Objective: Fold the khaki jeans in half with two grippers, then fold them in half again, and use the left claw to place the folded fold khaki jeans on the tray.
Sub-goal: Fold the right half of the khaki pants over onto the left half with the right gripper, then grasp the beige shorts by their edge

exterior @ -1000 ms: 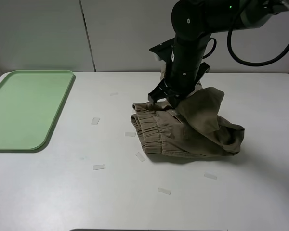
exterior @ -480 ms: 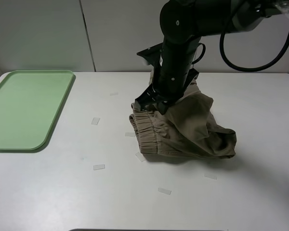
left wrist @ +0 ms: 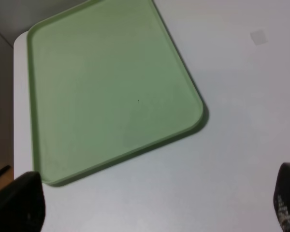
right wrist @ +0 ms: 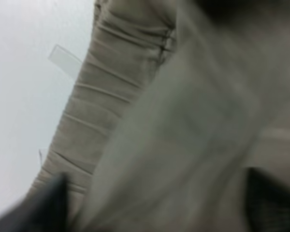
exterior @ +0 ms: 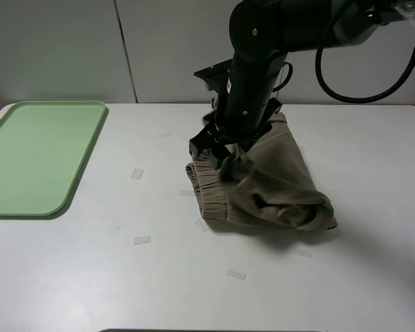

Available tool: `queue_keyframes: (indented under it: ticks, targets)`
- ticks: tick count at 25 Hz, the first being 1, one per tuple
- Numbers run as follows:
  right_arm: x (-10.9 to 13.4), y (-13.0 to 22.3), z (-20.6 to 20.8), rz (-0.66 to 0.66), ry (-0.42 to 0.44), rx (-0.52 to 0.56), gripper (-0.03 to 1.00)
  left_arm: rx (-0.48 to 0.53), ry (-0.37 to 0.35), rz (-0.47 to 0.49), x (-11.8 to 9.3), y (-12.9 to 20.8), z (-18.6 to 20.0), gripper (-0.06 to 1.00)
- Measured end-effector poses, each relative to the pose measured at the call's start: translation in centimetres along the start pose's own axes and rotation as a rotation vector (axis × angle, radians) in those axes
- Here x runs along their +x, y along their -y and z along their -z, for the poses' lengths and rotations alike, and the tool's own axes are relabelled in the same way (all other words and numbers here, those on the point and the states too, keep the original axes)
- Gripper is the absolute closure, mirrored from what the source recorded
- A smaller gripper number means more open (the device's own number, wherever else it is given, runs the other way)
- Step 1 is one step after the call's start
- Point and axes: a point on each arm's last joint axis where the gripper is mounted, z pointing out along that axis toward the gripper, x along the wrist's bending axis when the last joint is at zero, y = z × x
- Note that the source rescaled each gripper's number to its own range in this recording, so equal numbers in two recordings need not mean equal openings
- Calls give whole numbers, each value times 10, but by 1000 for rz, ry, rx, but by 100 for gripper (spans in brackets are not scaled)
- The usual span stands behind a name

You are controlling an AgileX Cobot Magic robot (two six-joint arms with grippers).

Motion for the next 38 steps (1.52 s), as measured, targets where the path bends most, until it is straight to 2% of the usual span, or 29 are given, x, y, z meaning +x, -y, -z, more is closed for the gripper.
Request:
queue_keyframes:
  ticks: [2, 6, 15, 19, 24, 29, 34, 38]
  targets:
    - [1, -1, 0, -6, -8, -12, 5, 0, 0, 0, 0, 0, 0, -5]
    - [2, -1, 0, -17, -22, -13, -2, 0, 0, 0, 0, 0, 0, -5]
    - [2, -2, 7, -16, -21, -31, -3, 0, -1, 0, 0, 0, 0, -5]
    - [-2, -16, 43, 5, 8, -121, -3, 0, -1, 0, 0, 0, 0, -5]
    - [-11, -28, 64, 15, 53, -165, -3, 1, -1, 0, 0, 0, 0, -5]
    - [-33, -29, 64, -8, 105, -164, -3, 1, -1, 0, 0, 0, 0, -5]
    - [-35, -32, 52, -5, 104, -191, -3, 1, -1, 0, 0, 0, 0, -5]
    - [-36, -32, 33, -3, 105, -159, -3, 1, -1, 0, 0, 0, 0, -5]
